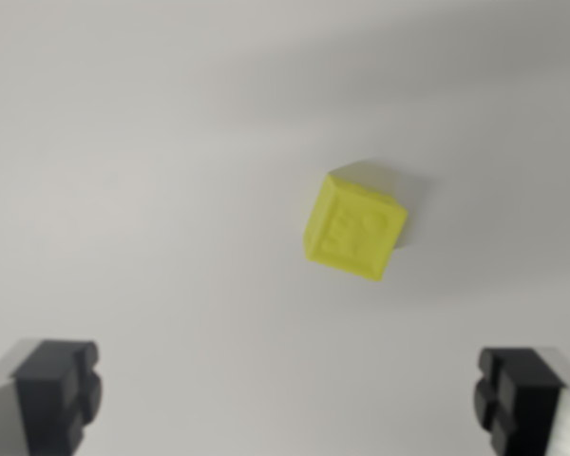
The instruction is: Pick yellow cube
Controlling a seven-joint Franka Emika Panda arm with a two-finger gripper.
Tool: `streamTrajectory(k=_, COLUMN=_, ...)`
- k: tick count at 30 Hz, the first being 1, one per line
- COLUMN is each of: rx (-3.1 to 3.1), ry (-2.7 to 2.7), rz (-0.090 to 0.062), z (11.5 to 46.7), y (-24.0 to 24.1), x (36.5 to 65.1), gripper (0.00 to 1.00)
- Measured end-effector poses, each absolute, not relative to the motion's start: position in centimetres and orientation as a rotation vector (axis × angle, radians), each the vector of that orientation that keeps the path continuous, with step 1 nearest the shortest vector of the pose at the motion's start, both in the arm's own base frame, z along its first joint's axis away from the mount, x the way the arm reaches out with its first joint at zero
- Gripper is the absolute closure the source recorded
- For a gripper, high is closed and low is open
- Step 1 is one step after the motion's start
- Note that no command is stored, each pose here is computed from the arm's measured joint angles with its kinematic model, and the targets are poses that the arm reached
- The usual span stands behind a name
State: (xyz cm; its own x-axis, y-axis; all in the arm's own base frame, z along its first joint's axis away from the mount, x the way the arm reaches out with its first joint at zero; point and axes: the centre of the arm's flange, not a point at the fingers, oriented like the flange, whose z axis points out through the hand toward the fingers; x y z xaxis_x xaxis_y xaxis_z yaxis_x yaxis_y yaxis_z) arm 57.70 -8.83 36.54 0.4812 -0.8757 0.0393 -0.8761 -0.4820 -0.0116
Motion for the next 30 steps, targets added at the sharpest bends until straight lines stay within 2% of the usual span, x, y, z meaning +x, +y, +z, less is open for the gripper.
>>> streamTrajectory(k=30, rx=2.615, ry=-1.728, rz=0.039, z=29.0, y=-10.3, x=56.5, gripper=0.00)
